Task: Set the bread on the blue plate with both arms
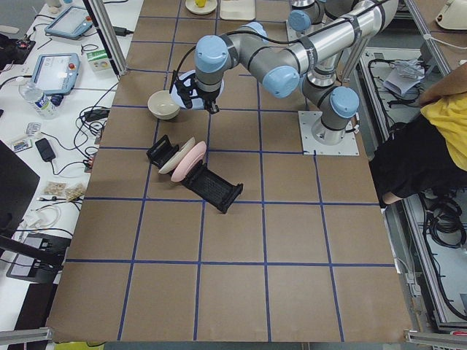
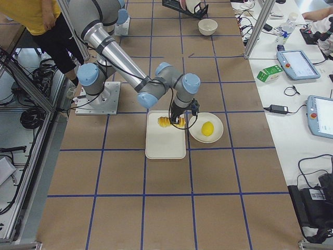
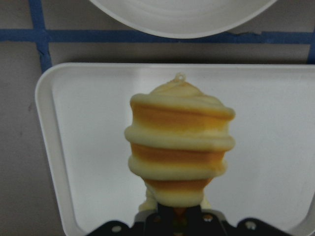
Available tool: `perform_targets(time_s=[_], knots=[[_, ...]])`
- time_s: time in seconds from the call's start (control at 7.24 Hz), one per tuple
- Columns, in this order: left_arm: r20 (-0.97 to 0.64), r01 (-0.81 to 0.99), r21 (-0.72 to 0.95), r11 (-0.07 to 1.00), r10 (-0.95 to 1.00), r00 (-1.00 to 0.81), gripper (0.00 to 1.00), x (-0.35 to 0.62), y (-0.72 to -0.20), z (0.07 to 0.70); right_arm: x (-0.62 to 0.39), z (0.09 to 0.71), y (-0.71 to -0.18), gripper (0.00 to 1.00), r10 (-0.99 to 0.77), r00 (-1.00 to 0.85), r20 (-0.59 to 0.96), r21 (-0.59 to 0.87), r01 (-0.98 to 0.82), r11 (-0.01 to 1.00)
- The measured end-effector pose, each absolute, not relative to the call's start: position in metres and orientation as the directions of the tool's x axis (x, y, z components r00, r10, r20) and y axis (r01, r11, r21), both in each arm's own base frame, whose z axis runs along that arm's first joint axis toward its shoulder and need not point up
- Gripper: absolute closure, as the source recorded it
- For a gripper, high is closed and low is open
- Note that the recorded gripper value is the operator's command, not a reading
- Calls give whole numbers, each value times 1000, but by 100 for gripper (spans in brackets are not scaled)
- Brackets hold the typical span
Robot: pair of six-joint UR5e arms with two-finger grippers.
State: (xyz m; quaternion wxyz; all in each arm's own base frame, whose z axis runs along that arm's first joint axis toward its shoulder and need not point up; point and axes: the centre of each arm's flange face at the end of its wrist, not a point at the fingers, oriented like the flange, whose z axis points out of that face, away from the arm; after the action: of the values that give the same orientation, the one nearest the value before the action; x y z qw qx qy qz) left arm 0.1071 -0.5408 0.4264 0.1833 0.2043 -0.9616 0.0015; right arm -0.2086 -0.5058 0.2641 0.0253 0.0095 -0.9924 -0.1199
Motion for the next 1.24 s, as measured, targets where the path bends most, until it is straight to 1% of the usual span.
perform_targets(time_s=[0.28,0.41,0.69,1.11,1.24], knots=[[367,-313,71,947,-316,-875,100,-20,-568,382,-173,294,-515,100,-13,-997,72,244,5,970],[375,-327,39,944,-317,-871,100,-70,-572,350,-160,301,-516,100,-2,-997,77,249,17,968],[392,-391,25,920,-369,-843,100,-150,-564,281,-141,307,-518,100,2,-997,79,256,22,966],[378,-468,63,881,-455,-806,100,-230,-527,211,-109,316,-518,100,25,-998,51,284,38,958],[376,-473,63,879,-460,-804,19,-238,-517,196,-97,318,-521,100,21,-999,43,282,32,959]])
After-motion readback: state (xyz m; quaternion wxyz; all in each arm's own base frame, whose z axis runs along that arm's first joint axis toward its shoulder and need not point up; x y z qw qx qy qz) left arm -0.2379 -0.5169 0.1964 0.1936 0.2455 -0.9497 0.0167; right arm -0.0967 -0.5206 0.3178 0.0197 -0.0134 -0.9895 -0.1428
